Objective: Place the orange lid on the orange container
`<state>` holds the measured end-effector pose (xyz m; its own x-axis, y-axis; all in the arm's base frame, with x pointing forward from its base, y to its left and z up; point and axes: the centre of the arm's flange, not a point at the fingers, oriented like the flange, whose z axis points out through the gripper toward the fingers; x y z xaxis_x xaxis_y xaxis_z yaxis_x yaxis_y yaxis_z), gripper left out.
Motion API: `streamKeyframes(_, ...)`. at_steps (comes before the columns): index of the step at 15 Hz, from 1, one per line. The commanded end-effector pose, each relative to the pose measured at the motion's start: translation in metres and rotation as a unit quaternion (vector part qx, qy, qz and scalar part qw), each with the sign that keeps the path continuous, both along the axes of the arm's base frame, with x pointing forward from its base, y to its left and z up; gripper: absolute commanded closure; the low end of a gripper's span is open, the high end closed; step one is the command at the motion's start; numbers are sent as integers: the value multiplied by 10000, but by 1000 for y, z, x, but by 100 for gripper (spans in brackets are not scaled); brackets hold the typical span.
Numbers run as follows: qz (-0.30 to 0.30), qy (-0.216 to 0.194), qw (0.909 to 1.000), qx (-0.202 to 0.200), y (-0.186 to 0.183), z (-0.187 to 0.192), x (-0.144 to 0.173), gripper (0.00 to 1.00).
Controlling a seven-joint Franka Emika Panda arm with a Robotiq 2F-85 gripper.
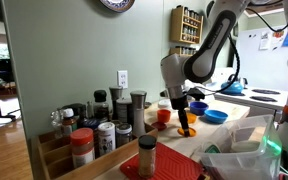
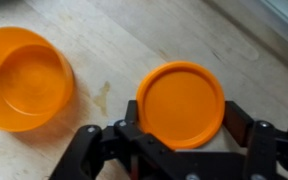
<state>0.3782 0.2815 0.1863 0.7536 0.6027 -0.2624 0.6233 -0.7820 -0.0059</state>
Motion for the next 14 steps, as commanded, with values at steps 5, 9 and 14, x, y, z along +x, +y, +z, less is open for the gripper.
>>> streamKeyframes(5, -114, -88, 9997, -176, -15, 18, 3, 40)
streamKeyframes(9, -222, -159, 9994, -213, -28, 42, 6, 40)
streamKeyframes(14, -510, -398, 9975, -271, -52, 68, 20, 40)
